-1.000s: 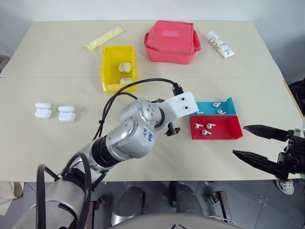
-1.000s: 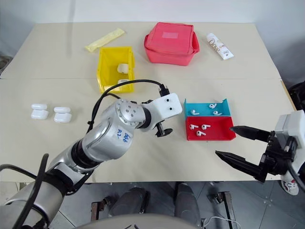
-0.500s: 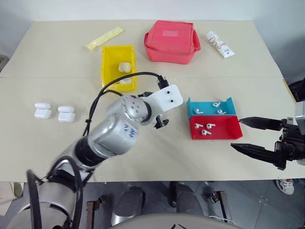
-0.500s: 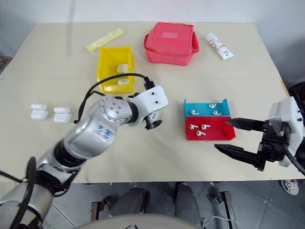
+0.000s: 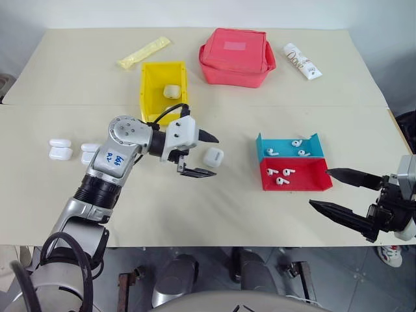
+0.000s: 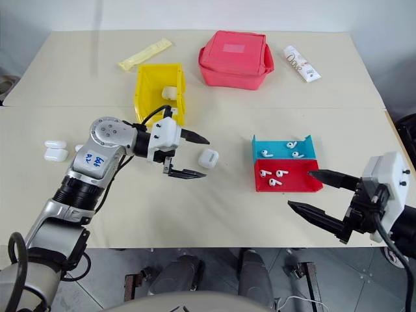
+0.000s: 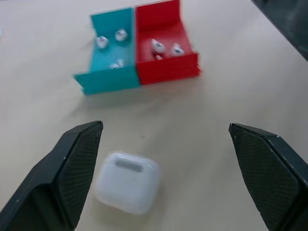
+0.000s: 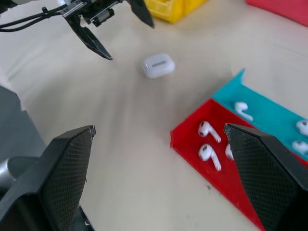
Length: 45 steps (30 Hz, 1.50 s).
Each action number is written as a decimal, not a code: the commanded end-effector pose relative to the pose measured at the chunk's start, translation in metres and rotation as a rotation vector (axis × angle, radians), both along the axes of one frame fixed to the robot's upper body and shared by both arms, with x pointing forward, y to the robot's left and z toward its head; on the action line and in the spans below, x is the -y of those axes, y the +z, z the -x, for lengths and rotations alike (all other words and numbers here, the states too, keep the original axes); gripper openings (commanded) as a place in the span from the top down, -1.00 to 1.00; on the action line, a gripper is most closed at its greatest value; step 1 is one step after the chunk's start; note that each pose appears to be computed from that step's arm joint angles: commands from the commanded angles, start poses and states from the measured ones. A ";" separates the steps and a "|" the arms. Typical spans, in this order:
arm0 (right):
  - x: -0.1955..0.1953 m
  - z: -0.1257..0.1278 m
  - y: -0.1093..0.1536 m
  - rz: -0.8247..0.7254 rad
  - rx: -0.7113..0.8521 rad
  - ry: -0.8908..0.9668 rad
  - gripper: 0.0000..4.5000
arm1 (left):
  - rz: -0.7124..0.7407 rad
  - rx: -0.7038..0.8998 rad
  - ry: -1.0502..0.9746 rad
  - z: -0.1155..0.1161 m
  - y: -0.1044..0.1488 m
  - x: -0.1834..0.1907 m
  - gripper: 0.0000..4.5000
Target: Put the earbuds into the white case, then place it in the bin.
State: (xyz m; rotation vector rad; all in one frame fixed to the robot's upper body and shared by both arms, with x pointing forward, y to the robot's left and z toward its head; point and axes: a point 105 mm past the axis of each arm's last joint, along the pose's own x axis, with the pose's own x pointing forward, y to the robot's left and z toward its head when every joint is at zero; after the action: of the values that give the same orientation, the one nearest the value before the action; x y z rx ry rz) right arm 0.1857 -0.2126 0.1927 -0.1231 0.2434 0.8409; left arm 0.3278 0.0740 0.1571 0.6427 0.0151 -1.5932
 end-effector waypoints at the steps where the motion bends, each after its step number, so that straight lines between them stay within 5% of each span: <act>1: -0.006 0.006 0.005 -0.007 0.052 -0.014 -1.00 | -0.105 0.119 -0.126 -0.003 0.007 -0.006 -0.98; 16: -0.021 0.018 -0.006 -0.057 0.060 -0.070 -1.00 | -0.369 0.159 -0.156 -0.035 -0.005 0.003 -0.98; 45: -0.032 0.040 -0.011 -0.079 0.050 -0.137 -1.00 | -0.462 0.102 -0.063 -0.049 -0.024 0.029 -0.98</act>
State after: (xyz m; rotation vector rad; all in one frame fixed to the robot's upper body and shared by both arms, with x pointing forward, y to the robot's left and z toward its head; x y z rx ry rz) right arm 0.1474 -0.1837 0.1753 -0.0457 0.2047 0.7059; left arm 0.3737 0.0460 0.1260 1.0675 0.2971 -1.6355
